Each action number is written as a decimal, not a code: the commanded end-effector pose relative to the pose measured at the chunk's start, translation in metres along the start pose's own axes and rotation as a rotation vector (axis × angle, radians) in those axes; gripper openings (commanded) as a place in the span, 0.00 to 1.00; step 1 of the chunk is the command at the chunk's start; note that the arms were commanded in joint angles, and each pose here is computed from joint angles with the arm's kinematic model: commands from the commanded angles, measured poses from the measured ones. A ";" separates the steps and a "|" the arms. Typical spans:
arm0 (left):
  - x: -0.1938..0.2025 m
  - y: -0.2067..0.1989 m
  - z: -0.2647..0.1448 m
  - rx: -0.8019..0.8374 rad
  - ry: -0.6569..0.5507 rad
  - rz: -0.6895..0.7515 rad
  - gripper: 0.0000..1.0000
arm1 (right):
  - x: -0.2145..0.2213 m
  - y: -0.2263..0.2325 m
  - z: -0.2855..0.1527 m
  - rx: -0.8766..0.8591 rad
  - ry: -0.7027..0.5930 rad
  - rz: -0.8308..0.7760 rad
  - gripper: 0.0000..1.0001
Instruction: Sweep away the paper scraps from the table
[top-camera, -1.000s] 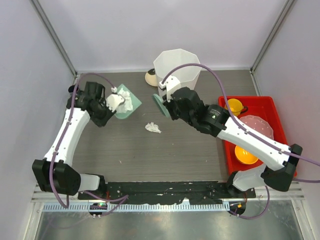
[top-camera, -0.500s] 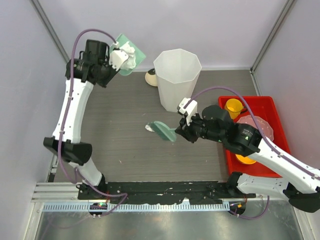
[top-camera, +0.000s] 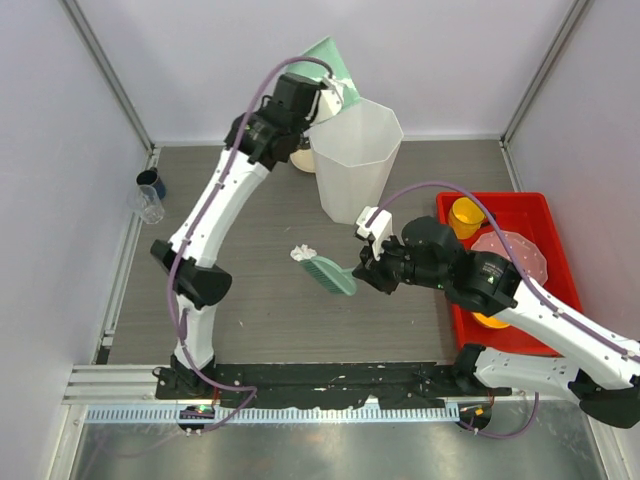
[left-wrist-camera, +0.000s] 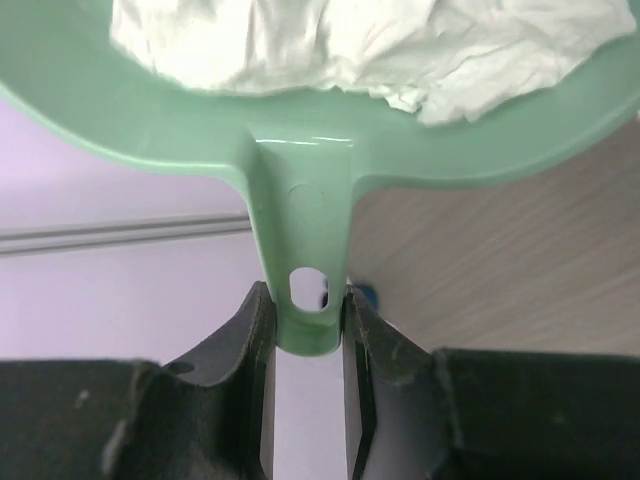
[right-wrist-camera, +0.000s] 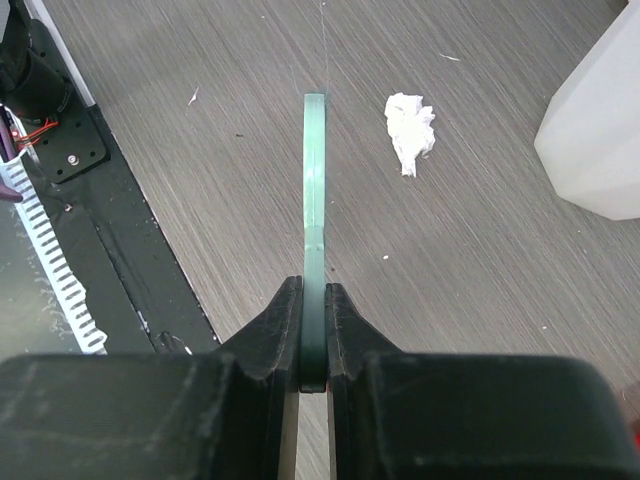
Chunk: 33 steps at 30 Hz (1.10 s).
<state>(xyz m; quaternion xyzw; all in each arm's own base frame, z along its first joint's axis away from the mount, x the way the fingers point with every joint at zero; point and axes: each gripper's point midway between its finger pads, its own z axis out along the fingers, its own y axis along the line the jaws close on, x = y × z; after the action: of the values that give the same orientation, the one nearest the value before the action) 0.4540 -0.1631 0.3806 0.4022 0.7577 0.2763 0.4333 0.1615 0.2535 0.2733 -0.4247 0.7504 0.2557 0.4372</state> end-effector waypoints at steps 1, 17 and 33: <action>-0.040 0.058 -0.016 -0.343 -0.021 0.062 0.00 | -0.021 0.006 -0.007 -0.033 -0.090 -0.014 0.01; -0.099 0.075 -0.050 -0.913 -0.027 0.660 0.00 | -0.028 0.012 -0.013 -0.056 -0.137 -0.003 0.01; -0.014 0.112 -0.065 -0.747 0.006 0.303 0.00 | -0.036 -0.033 -0.019 0.203 -0.160 0.049 0.01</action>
<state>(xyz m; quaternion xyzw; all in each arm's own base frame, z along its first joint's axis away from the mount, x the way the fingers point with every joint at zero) 0.4853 -0.1931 0.4602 0.4059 0.4362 0.6514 0.4698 0.1594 0.2509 0.2814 -0.4148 0.7427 0.2664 0.4532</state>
